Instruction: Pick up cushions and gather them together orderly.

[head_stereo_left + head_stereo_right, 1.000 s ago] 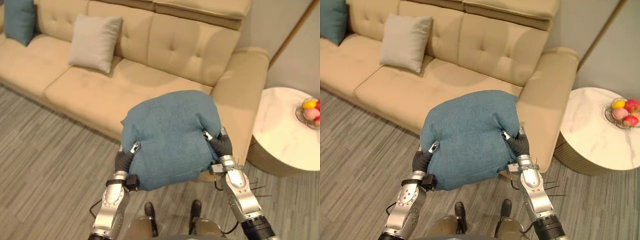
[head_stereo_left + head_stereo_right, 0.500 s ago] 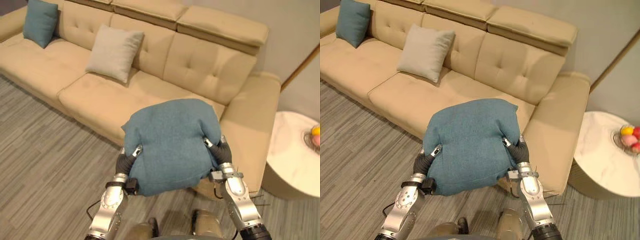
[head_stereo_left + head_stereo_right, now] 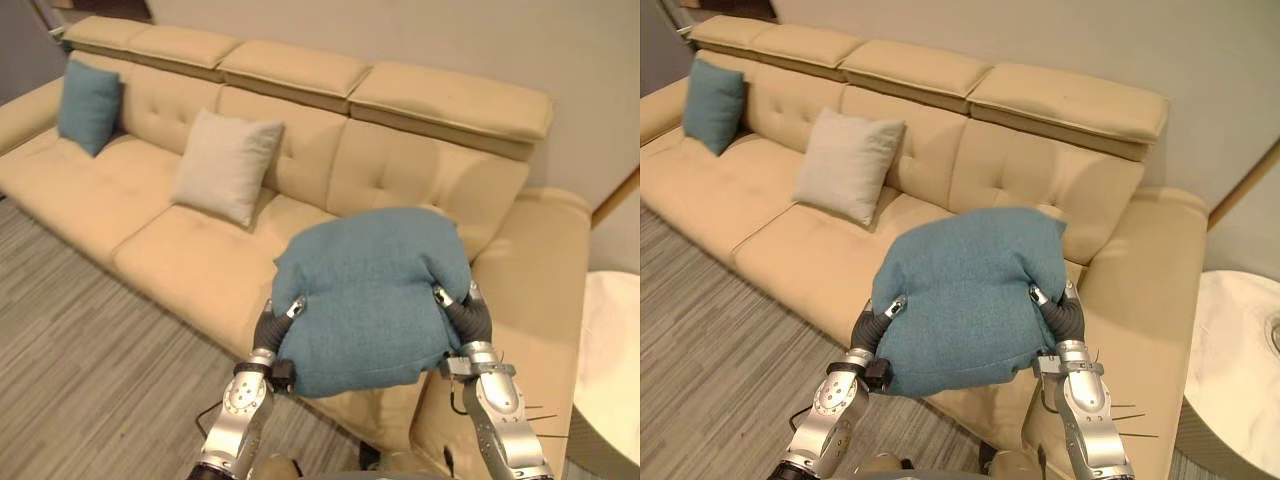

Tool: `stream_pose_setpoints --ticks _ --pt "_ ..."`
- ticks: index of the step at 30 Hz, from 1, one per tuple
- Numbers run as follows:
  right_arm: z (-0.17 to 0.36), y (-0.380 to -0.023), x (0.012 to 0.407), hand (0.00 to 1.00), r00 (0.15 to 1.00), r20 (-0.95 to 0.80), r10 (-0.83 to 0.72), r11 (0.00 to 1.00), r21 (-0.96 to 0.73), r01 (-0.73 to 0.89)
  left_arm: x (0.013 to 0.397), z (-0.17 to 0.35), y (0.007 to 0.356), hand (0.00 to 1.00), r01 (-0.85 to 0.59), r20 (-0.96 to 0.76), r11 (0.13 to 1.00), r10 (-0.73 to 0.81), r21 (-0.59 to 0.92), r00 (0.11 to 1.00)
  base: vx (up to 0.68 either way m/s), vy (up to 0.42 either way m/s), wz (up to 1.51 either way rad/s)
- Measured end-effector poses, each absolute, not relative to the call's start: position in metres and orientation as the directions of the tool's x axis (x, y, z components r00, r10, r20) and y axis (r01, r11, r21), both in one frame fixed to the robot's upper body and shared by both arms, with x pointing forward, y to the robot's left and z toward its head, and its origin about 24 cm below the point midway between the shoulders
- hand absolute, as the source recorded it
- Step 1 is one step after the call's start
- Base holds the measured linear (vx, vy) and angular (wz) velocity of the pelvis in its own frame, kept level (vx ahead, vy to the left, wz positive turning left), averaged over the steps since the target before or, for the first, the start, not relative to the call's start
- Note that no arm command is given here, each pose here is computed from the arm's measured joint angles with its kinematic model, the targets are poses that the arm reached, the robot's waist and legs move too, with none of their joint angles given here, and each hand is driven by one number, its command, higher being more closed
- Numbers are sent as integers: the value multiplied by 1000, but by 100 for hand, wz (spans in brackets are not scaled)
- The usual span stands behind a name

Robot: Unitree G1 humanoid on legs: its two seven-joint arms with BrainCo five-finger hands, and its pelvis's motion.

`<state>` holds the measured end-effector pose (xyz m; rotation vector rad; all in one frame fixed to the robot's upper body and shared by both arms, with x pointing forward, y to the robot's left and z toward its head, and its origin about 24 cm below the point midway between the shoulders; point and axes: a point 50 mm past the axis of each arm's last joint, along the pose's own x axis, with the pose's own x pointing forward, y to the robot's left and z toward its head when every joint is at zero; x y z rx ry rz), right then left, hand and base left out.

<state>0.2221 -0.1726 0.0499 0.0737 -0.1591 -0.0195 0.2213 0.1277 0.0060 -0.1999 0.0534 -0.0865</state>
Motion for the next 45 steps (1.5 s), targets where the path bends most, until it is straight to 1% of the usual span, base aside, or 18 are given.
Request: stream_pose_setpoints --ticks 8,12,18,21,24,26,27,28,29,30,31,33,35,36,37,41,43,45 --pt "24 -155 230 100 999 43 26 996 80 -29 203 -13 143 100 -5 -137 982 -22 -190 990 173 281 -135" --pt "24 -152 231 100 998 45 49 996 70 -53 195 -19 147 100 -22 -166 983 -9 -184 986 83 238 -83" --pt "26 -151 232 100 997 55 59 998 31 -61 198 -17 148 100 -12 -154 986 -14 -165 988 14 69 -31" --pt "37 -150 244 100 993 103 50 999 -1 -50 213 -5 146 100 -2 -98 991 -11 -135 995 -29 -1 -19" --pt "66 -146 283 100 979 203 14 1000 -15 -11 254 33 143 100 -11 64 994 18 -108 998 -128 -1 -13" --pt "100 -144 315 100 952 303 -36 999 -28 47 293 72 142 100 -19 201 998 30 -57 979 -181 -6 3" --pt "129 -144 335 100 924 375 -70 996 -30 87 319 105 142 100 -31 295 999 35 -19 955 -164 -13 16" --pt "145 -144 343 100 908 410 -89 994 -23 107 329 123 142 100 -43 341 999 43 -9 939 -247 -1 22" --pt "185 -140 359 100 858 497 -132 988 -3 153 349 167 144 100 -80 451 997 72 -2 890 -195 10 16" --pt "199 -139 362 100 837 527 -144 986 9 164 353 182 145 100 -94 486 996 84 -4 870 -223 8 17" --pt "229 -136 367 100 788 590 -176 981 39 190 360 215 146 100 -122 561 992 107 -11 821 -126 -4 17" --pt "278 -135 367 100 693 684 -226 970 96 222 365 267 143 100 -151 672 988 128 -24 730 -122 -2 26" --pt "333 -131 364 100 585 759 -286 954 169 247 363 328 143 100 -189 776 979 173 -71 607 -96 4 27" --pt "342 -131 364 100 574 763 -296 952 184 246 361 339 144 100 -194 791 977 186 -87 583 -71 -5 23" --pt "359 -129 363 0 551 772 -316 946 214 243 358 361 144 0 -206 819 972 206 -110 535 -53 -7 14" --pt "395 -126 360 0 504 781 -367 929 278 246 347 417 146 0 -239 865 954 271 -181 423 -53 4 17" --pt "404 -129 366 0 524 760 -385 921 279 271 348 433 148 0 -264 859 943 302 -204 414 -30 21 20" --pt "411 -132 372 0 564 731 -384 923 282 263 351 441 150 0 -276 844 937 318 -212 431 -20 29 22"
